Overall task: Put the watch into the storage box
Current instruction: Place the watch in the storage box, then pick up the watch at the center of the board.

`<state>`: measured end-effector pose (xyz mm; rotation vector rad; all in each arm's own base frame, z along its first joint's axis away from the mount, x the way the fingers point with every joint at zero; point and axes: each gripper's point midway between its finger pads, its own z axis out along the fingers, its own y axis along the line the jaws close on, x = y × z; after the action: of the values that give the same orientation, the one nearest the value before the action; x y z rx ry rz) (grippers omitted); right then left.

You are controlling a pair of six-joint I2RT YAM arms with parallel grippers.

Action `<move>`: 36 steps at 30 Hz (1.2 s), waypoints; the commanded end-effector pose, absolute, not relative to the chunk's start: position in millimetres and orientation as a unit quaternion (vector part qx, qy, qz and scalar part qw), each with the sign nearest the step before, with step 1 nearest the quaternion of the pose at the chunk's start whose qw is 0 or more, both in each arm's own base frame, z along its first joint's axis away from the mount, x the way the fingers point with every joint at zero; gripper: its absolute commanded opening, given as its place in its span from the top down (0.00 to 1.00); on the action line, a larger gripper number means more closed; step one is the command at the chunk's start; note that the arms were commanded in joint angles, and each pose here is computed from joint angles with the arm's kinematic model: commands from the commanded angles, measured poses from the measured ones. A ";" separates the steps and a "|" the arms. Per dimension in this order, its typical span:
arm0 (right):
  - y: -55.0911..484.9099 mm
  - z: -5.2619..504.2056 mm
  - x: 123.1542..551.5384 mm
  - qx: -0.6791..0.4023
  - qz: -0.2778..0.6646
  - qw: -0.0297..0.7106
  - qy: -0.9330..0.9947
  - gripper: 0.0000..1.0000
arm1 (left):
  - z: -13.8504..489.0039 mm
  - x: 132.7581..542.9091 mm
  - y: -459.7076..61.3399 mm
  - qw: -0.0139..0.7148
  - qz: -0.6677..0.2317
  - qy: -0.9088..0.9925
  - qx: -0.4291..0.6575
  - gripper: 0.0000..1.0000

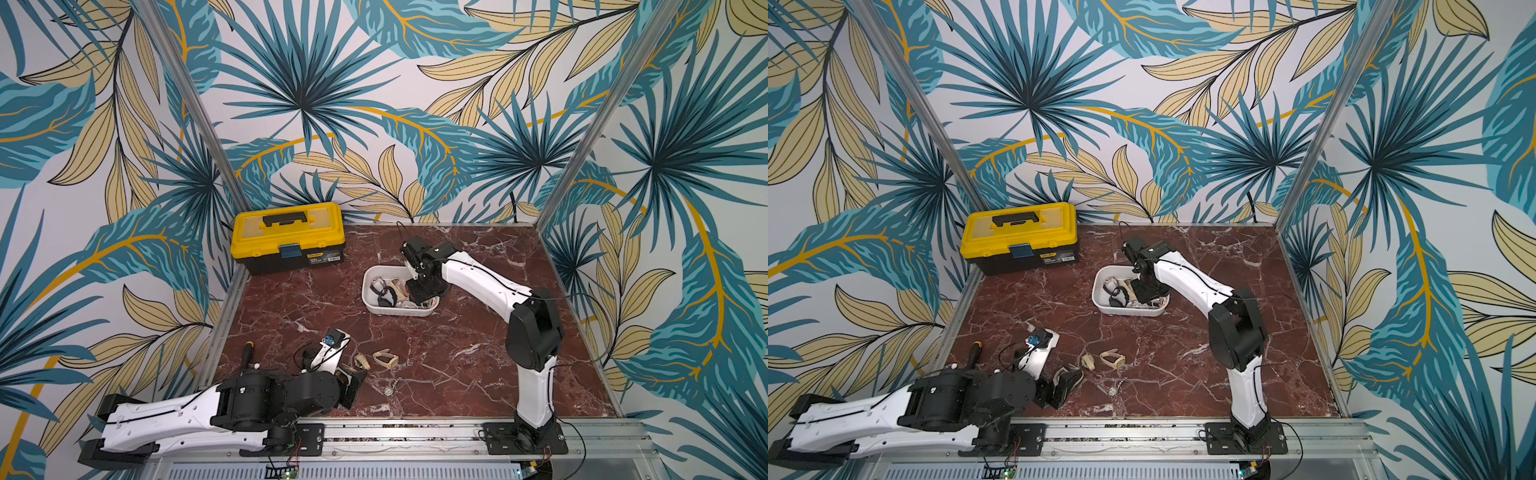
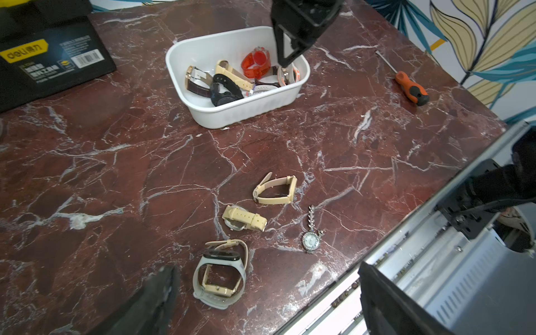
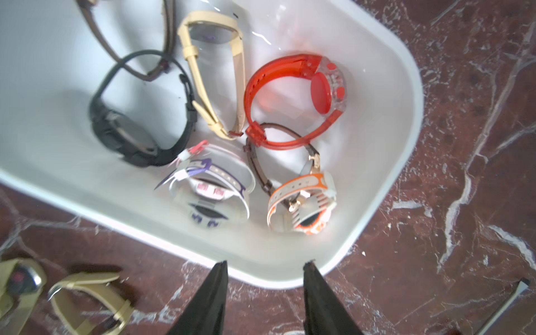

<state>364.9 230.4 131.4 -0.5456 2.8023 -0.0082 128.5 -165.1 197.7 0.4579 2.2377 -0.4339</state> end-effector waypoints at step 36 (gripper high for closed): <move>202.4 189.9 183.4 -0.177 0.304 0.242 0.904 0.00 | 132.9 182.2 -211.0 0.065 -0.409 0.898 -0.151 0.00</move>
<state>185.8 204.5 198.6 -0.4814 2.4510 0.8475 186.7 -210.8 132.2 -0.2352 2.7264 -1.1136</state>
